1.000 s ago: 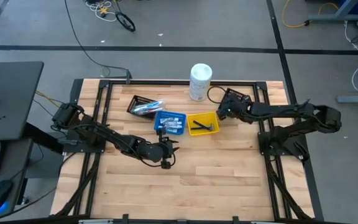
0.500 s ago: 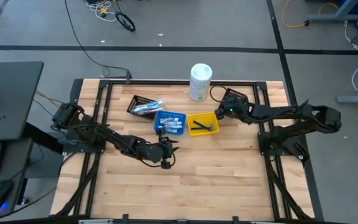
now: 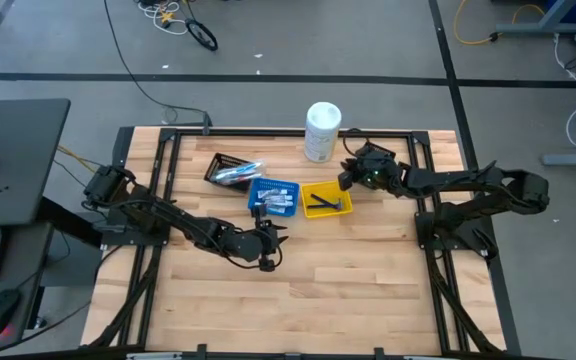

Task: Pick & Place Travel size toiletries
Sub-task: Return to Home Position

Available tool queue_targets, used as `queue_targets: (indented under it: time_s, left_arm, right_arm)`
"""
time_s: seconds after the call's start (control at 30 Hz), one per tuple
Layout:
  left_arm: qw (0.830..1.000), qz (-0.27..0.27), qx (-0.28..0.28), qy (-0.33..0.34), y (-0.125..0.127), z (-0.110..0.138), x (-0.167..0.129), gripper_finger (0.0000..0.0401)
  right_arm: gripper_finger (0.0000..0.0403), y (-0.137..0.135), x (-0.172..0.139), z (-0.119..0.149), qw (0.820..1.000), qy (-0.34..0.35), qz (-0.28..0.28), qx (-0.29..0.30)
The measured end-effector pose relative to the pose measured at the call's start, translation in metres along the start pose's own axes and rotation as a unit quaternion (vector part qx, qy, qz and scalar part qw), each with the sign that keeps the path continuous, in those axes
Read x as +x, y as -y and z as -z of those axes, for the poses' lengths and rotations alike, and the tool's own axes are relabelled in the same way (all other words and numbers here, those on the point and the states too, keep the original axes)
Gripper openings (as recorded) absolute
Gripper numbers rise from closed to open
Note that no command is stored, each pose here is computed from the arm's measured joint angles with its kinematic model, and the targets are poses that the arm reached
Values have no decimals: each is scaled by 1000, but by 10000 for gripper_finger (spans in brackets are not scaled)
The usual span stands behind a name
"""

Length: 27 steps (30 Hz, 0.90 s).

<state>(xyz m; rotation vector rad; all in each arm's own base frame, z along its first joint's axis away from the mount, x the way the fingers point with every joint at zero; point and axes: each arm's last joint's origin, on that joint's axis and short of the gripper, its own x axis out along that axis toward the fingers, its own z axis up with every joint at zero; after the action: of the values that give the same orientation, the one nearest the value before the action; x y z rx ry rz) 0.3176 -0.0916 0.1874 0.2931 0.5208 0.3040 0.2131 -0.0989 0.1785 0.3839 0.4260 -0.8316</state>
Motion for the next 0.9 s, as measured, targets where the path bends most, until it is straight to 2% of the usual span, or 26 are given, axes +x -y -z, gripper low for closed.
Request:
queue_targets:
  time_s: [0.27, 0.63, 0.9]
  left_arm:
    - [1000, 0, 0, 0, 0, 0, 0, 119]
    - [1000, 0, 0, 0, 0, 0, 0, 119]
    - [1000, 5, 5, 0, 0, 0, 0, 119]
  right_arm:
    - [109, -2, 0, 2, 999, -22, -36, -2]
    - [108, -12, -3, 5, 991, -54, -124, 27]
    - [108, -38, -15, 12, 981, -46, -187, -15]
